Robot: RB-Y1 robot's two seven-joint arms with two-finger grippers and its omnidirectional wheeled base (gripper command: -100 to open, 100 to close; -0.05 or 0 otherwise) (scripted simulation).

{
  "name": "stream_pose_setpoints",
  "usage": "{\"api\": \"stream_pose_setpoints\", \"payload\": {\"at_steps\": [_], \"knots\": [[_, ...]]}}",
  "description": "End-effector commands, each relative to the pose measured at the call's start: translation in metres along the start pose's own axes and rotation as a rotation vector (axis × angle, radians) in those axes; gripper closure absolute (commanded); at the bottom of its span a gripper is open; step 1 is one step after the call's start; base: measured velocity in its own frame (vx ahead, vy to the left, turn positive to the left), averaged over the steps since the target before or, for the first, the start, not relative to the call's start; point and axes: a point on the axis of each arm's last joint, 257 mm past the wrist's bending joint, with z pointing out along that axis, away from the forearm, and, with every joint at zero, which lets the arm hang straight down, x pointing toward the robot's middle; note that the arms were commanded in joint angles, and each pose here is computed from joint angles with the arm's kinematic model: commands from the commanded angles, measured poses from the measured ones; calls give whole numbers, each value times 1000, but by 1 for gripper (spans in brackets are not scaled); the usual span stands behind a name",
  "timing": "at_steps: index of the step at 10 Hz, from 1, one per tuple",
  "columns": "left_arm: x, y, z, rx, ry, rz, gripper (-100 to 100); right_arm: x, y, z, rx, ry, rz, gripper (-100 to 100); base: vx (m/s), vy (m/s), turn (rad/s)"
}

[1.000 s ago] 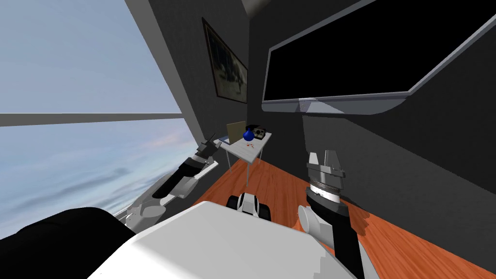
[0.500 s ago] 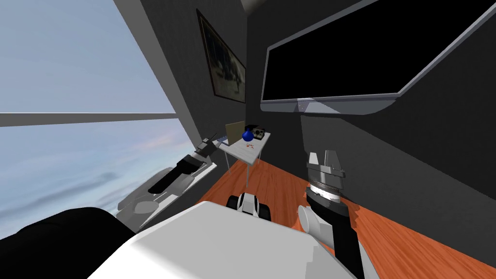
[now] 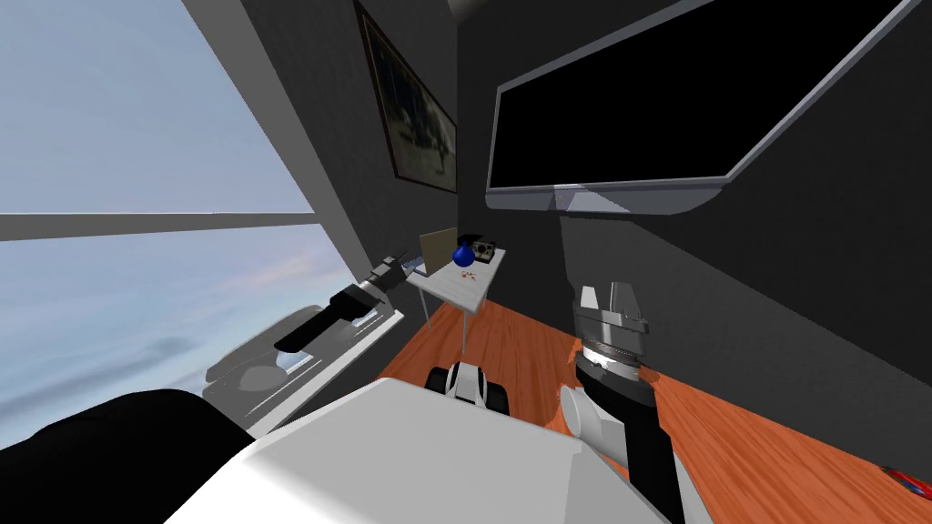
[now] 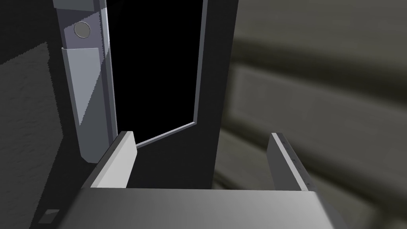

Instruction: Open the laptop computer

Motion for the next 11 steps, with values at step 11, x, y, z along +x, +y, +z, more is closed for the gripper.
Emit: {"api": "stream_pose_setpoints", "payload": {"at_steps": [11], "knots": [[-30, 10, 23, -200, 35, 160, -100, 0, 0, 0, 0, 0, 0, 0, 25, 49, -89]]}}
